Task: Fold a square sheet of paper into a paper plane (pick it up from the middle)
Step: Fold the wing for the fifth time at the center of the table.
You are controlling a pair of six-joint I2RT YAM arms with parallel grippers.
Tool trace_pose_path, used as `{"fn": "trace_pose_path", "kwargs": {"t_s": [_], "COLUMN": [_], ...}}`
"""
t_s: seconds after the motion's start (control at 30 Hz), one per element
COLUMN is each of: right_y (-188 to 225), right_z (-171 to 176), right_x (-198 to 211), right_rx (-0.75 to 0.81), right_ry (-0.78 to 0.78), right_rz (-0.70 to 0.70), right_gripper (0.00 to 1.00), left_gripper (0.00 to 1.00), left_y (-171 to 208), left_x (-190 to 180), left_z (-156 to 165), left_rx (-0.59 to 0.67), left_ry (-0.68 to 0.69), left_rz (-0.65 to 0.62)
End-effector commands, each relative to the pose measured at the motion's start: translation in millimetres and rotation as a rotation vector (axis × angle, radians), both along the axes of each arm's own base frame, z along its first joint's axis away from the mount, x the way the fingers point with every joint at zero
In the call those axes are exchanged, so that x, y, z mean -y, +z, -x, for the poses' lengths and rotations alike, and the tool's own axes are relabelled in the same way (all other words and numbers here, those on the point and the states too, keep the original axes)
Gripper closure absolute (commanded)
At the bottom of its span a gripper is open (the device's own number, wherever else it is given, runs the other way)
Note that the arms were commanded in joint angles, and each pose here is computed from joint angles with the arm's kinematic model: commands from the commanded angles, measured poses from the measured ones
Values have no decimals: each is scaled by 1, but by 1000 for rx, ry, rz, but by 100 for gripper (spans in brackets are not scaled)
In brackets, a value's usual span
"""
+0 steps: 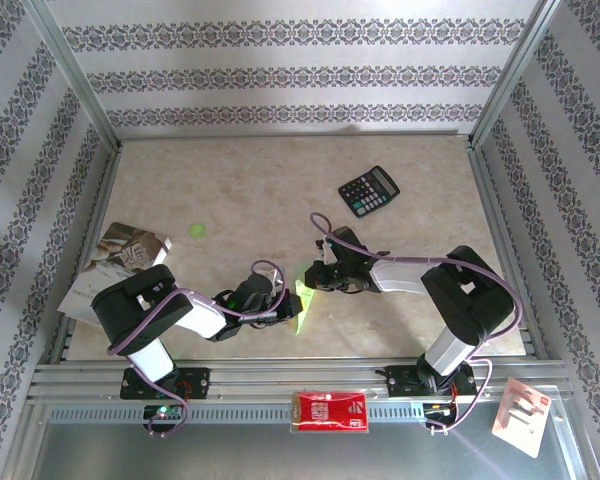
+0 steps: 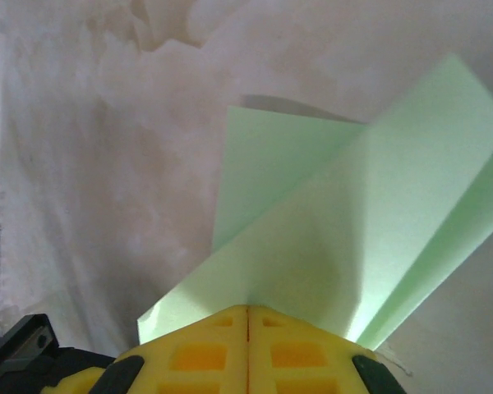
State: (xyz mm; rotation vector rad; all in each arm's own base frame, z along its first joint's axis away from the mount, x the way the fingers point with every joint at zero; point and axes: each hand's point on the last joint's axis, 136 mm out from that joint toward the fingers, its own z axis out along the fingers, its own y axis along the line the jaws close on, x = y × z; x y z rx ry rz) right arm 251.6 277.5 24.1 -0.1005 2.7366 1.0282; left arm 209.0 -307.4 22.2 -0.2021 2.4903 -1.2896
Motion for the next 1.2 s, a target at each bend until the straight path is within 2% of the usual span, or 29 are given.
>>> {"fn": "trace_pose_path", "kwargs": {"t_s": [0.0,1.0,1.17], "right_y": [-1,-29,-35], "right_z": [-2,4,4], "right_x": [-4,18,18], "right_rx": [8,-22,-38], "right_ry": [13,4,7], "right_rz": [-3,76,92], "right_gripper": [93,94,94], "left_gripper": [100,100,94], "left_y": [-40,-46,-45], "left_x": [-22,-23,-22], "left_z": [15,19,21], "left_rx": [-126,-161,-163], "left_ry": [11,3,-6], "left_rz": [-130,-148,-144]}}
